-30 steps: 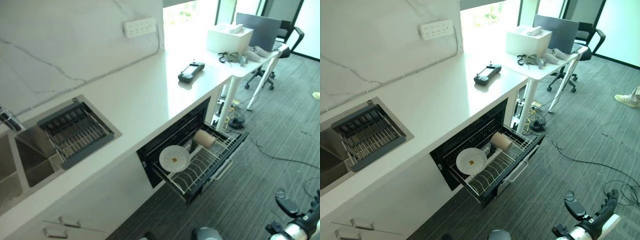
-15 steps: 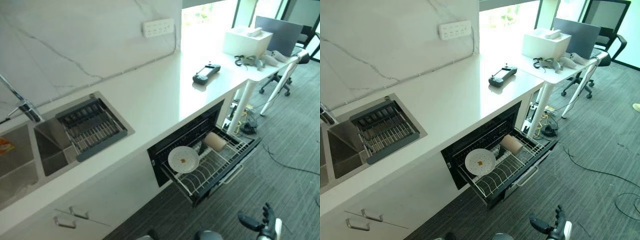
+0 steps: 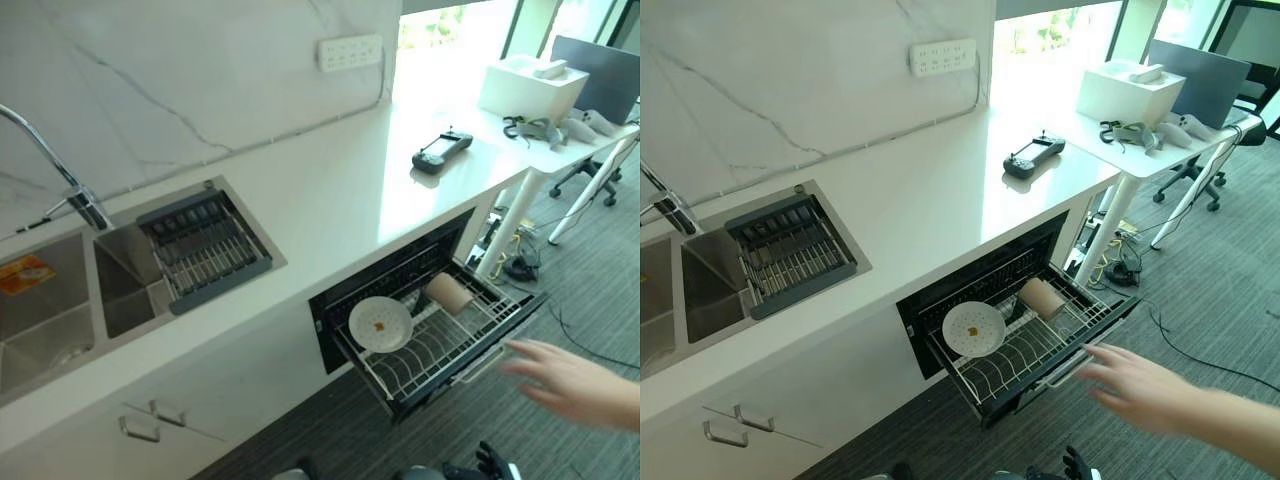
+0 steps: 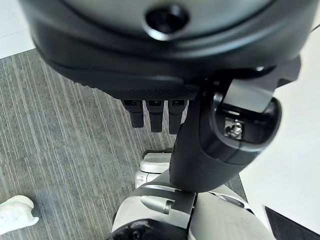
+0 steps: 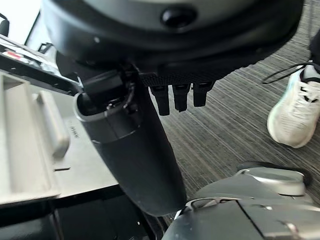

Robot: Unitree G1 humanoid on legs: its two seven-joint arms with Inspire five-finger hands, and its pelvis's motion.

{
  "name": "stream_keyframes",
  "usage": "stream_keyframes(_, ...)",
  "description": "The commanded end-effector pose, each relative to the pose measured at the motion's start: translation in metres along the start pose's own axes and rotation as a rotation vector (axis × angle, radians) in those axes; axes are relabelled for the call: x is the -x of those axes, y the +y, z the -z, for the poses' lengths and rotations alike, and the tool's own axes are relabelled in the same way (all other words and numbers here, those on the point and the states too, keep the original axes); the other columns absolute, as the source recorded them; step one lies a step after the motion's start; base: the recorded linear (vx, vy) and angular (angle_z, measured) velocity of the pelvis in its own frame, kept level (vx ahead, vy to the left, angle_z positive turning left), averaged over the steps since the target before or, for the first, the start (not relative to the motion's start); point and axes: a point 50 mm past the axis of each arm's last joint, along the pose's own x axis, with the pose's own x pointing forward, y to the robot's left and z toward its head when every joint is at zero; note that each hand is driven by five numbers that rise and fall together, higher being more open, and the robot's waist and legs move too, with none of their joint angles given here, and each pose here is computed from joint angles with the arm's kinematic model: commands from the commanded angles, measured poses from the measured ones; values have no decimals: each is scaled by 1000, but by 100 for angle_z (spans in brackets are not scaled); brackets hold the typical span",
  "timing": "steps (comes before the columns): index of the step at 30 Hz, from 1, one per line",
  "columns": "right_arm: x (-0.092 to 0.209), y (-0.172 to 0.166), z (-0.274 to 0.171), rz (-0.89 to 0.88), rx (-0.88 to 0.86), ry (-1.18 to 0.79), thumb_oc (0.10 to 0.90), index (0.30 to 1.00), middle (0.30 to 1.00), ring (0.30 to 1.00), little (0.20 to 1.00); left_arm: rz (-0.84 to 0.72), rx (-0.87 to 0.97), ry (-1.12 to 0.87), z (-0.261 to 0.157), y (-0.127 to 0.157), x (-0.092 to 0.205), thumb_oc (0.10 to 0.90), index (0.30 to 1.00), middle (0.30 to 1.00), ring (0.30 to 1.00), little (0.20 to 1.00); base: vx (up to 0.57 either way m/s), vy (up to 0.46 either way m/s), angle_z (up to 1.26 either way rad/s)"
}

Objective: Place the dishes in the dishwasher.

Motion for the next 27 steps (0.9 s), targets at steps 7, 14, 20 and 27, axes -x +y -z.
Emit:
stream_keyframes(7,-12,9,-31,-70,0,-55,800,900,900,900,900,140,-92,-19,-19,-43,-3,800,900,900,900,900,-30,30,11)
stream_keyframes(14,-12,10,-31,-69,-7,-44,800,900,900,900,900,143,-89,-22,-18,-47,-3,800,900,900,900,900,-10,-11,7)
stream_keyframes(20,-11,10,-31,-60,-21,-42,800,900,900,900,900,146,-90,-25,-21,-47,-2,800,900,900,900,900,-11,-4,4)
stream_keyframes(27,-11,10,-31,-50,-28,-41,800,900,900,900,900,145,-85,-24,-20,-46,-2,800,900,900,900,900,-3,-3,1)
